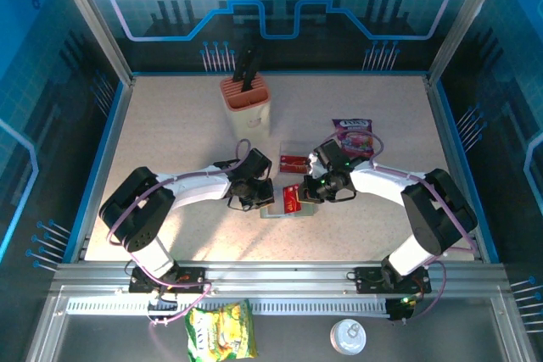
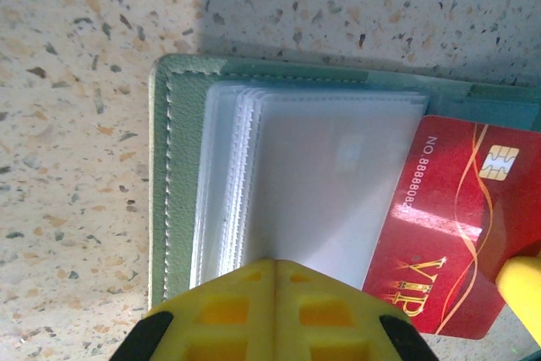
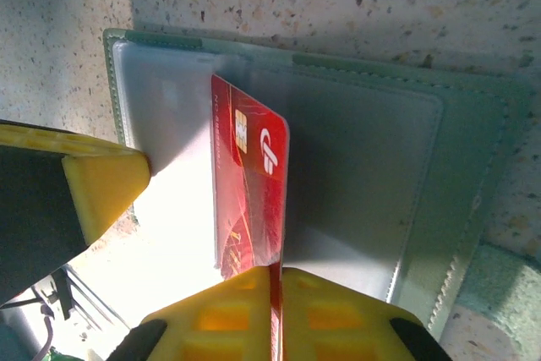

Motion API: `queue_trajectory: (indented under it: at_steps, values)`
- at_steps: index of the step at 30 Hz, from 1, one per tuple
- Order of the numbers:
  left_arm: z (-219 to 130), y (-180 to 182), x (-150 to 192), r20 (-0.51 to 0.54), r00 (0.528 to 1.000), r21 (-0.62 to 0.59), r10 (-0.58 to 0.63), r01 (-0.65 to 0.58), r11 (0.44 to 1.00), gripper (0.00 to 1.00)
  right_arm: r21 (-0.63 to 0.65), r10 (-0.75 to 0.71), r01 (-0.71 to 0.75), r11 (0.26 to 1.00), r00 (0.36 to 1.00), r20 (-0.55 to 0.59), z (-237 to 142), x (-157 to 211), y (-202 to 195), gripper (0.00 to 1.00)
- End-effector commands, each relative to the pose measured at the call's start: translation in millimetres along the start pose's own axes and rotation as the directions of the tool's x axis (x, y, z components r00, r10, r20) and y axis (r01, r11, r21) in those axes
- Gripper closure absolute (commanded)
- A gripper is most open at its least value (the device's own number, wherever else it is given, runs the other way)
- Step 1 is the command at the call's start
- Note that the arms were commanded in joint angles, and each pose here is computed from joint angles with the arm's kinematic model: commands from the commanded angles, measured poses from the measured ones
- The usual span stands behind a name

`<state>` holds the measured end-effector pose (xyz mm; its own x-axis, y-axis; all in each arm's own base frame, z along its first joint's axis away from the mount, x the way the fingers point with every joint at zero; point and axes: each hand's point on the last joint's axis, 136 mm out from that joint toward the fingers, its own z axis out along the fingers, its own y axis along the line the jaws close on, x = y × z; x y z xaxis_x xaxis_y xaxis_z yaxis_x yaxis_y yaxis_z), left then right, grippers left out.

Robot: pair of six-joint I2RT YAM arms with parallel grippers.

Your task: Take the credit cards out of the card holder

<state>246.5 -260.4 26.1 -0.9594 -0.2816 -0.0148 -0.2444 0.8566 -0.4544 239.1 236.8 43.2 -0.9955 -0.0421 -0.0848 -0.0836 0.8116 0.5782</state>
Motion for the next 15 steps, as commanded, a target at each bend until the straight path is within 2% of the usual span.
queue_trajectory:
  at_steps: [1,15]
  values:
    - [2.8,17.9,7.3,-0.023,1.000,-0.079,0.000,-0.001,0.997,1.00,0.025,-0.008,0.008,1.000,1.000,0.012,-10.0,-3.4,0.7,0.91]
    - [3.5,16.8,7.2,-0.027,1.000,-0.076,0.001,-0.004,0.997,1.00,0.027,-0.015,0.015,1.000,1.000,0.012,-12.0,-6.2,8.0,0.90]
